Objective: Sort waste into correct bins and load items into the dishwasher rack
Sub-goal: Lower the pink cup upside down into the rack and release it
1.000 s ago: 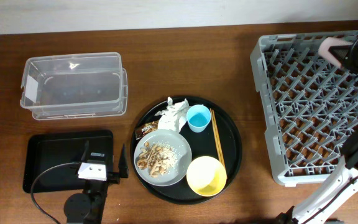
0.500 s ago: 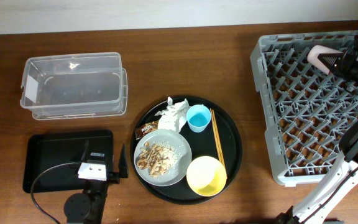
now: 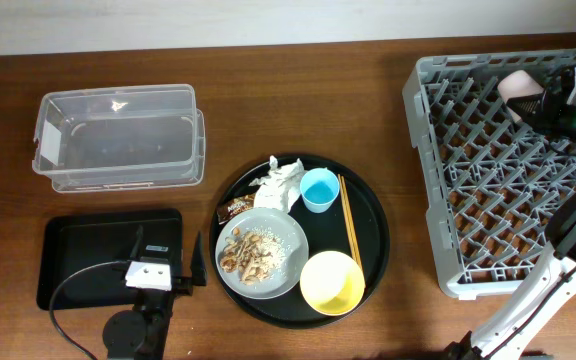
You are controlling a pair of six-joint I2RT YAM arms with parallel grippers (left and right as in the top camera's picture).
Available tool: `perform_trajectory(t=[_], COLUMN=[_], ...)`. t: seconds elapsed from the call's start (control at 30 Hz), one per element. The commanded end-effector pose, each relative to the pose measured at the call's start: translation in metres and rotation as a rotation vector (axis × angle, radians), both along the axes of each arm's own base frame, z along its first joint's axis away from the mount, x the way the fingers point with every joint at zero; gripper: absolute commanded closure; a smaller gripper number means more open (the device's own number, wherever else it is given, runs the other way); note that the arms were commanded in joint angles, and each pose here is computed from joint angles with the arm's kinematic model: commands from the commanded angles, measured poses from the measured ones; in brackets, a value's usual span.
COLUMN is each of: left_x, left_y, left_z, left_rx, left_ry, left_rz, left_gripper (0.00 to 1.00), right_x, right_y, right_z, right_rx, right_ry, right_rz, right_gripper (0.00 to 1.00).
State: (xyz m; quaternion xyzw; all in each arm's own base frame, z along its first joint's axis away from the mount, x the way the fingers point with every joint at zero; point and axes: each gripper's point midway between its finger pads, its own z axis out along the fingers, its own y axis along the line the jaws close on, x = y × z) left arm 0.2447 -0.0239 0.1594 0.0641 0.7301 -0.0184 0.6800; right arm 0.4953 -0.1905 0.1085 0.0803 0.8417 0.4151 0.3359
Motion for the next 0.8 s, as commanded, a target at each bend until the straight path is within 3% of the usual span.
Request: perform_trajectory(t=[0.0, 0.23, 0.5, 0.77], left_x=[0.000, 0.000, 0.000, 0.000], left_y=[-0.001, -0.001, -0.001, -0.001], left_z=[-0.002, -0.002, -0.002, -0.002], left_rx=[0.015, 0.015, 0.015, 0.015], left_ry=[-0.003, -0.003, -0.003, -0.003], left_rz=[-0.010, -0.010, -0.010, -0.010], left_gripper=[0.01, 0.01, 0.01, 0.00], right_x=[-0.018, -0.029, -0.050, -0.065], right_y=[-0.015, -0.031, -0.061, -0.075], right_z=[-0.072, -0.055, 0.009, 0.092], right_rx=[-0.109, -0.078, -0.162, -0.312], right_ry=[0.235, 0.263, 0.250, 0.226], right_rz=[-0.052, -0.114, -0.227, -0.394], right_gripper=[0.74, 0.68, 0.53, 0.53])
